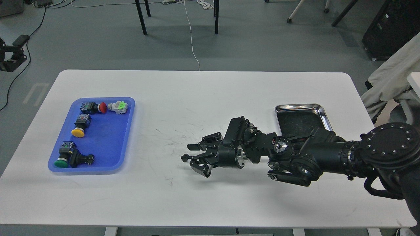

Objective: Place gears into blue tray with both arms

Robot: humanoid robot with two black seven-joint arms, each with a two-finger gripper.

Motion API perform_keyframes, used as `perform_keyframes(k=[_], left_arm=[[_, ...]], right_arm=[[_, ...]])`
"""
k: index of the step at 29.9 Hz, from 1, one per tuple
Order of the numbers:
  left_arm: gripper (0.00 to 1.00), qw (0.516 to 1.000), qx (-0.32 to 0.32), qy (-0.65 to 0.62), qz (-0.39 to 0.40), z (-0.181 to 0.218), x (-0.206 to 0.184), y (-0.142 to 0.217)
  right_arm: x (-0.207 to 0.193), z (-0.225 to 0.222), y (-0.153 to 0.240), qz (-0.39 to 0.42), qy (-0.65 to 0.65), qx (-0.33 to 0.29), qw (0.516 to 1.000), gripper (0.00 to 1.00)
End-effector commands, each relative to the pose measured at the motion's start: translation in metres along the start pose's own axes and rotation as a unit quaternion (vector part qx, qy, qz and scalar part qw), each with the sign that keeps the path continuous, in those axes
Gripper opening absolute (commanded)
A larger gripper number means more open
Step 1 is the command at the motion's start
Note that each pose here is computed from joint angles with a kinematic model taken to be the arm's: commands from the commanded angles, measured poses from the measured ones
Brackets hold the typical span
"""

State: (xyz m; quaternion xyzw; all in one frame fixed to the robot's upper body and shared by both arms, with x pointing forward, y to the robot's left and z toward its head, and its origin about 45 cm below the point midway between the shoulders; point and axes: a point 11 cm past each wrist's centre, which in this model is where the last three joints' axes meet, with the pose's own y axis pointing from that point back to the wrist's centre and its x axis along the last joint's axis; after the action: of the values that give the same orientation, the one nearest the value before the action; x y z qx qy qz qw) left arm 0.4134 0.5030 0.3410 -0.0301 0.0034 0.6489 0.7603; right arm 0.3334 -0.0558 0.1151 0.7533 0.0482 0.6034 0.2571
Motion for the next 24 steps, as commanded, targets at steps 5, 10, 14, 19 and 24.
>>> perform_keyframes(k=[5,10,14,19,24], left_arm=[[0.98,1.000,0.002,-0.001,-0.001,-0.001,0.000,0.003],[0.98,1.000,0.014,-0.004,0.000,-0.005,0.002,0.006],[0.98,1.000,0.016,-0.006,-0.003,-0.007,0.001,0.007],[0.98,1.000,0.013,-0.007,0.002,-0.006,-0.003,0.004],[0.98,0.999,0.011,-0.018,0.027,-0.005,-0.006,-0.001]], right_arm=[[0.008,0.004,-0.001,0.013,-0.001,-0.006,1.000,0.67],[0.053,0.019,-0.004,0.088,-0.064,-0.042,0.993,0.81],[0.100,0.041,0.001,0.155,-0.113,-0.077,0.978,0.83],[0.157,0.055,0.008,0.243,-0.200,-0.093,0.945,0.84],[0.191,0.070,0.020,0.308,-0.274,-0.106,0.905,0.84]])
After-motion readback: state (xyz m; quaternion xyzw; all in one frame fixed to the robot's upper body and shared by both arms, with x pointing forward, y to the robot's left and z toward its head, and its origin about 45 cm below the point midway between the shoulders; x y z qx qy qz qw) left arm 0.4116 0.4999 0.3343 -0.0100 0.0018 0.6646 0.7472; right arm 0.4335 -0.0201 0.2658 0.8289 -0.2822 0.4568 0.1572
